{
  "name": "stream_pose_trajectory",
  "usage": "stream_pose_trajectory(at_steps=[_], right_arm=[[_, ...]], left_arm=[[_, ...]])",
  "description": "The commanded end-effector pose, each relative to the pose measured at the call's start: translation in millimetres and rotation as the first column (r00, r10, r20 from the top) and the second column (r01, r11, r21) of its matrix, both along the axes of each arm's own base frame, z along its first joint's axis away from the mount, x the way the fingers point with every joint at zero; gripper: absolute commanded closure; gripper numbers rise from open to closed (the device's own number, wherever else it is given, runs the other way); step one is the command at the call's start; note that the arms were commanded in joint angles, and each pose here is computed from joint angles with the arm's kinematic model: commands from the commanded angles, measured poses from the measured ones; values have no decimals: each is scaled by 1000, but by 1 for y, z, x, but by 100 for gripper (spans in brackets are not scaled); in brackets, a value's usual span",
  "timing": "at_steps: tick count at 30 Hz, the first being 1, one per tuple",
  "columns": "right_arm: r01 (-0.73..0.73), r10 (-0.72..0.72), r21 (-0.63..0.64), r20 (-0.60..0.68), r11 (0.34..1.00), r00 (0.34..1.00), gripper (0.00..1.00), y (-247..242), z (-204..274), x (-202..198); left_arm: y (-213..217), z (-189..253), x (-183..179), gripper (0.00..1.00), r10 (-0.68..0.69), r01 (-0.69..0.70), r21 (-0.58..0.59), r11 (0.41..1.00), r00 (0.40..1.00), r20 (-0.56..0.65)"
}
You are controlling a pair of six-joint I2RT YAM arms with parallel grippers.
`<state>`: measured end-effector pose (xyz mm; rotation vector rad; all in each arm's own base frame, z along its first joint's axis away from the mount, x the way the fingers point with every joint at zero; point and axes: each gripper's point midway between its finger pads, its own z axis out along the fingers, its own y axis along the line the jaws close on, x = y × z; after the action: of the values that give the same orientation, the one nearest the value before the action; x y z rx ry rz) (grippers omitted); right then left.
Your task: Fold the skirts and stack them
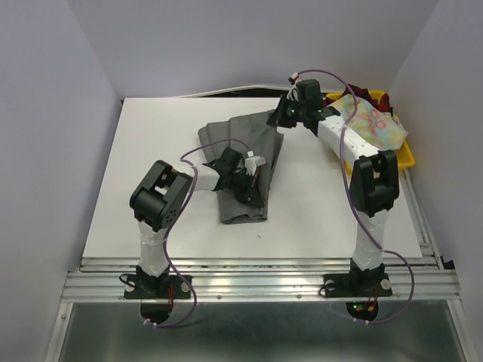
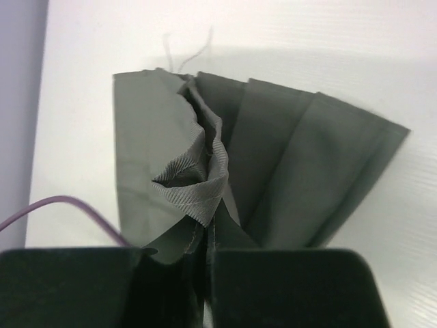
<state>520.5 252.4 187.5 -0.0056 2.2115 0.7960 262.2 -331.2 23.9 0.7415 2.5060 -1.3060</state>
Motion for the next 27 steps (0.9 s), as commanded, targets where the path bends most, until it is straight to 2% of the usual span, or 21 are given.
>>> stream_pose_trajectory(at_steps=[1, 4, 8, 14, 16, 17, 19, 20, 21, 22, 23, 25, 27], right_arm=[[131, -128, -86, 40, 988, 991, 99, -50, -39, 37], [127, -127, -102, 4, 987, 992, 99, -53, -76, 47], [115, -115, -95, -2, 989, 993, 99, -47, -99, 61], [154, -148, -175, 45, 972, 988, 99, -58, -120, 82], [122, -117, -176, 42, 977, 992, 86, -54, -119, 83], [104, -98, -173, 44, 979, 994, 71, -51, -116, 83], [79, -68, -181, 68, 980, 995, 49, -50, -98, 82], [68, -54, -186, 81, 980, 995, 42, -49, -90, 82], [58, -41, -190, 94, 980, 995, 41, -49, -80, 82], [45, -24, -206, 104, 978, 994, 37, -50, -67, 79], [39, -10, -205, 138, 978, 990, 25, -49, -48, 81], [7, 30, -215, 168, 977, 985, 14, -47, -22, 77], [-50, 87, -185, 200, 981, 976, 9, -38, 2, 70]], left_arm=[[30, -52, -18, 98, 27, -20, 214, 977, 999, -27], [30, -51, -19, 98, 21, -17, 215, 976, 1000, -18], [29, -49, -20, 98, 13, -11, 217, 976, 1000, -11], [30, -44, -22, 98, 3, -4, 217, 976, 1000, 5], [33, -43, -22, 95, -12, 9, 226, 974, 1000, 15], [35, -38, -23, 93, -22, 16, 232, 973, 999, 24], [37, -32, -23, 90, -60, 45, 237, 970, 996, 58], [40, -24, -27, 88, -78, 61, 243, 968, 995, 60], [41, -20, -28, 82, -87, 68, 247, 967, 994, 67], [40, -8, -26, 78, -131, 99, 239, 966, 984, 124], [41, -1, -31, 68, -153, 118, 244, 963, 980, 129], [36, 27, -28, 57, -176, 129, 219, 967, 962, 208], [29, 50, -31, 33, -226, 172, 207, 963, 936, 270]])
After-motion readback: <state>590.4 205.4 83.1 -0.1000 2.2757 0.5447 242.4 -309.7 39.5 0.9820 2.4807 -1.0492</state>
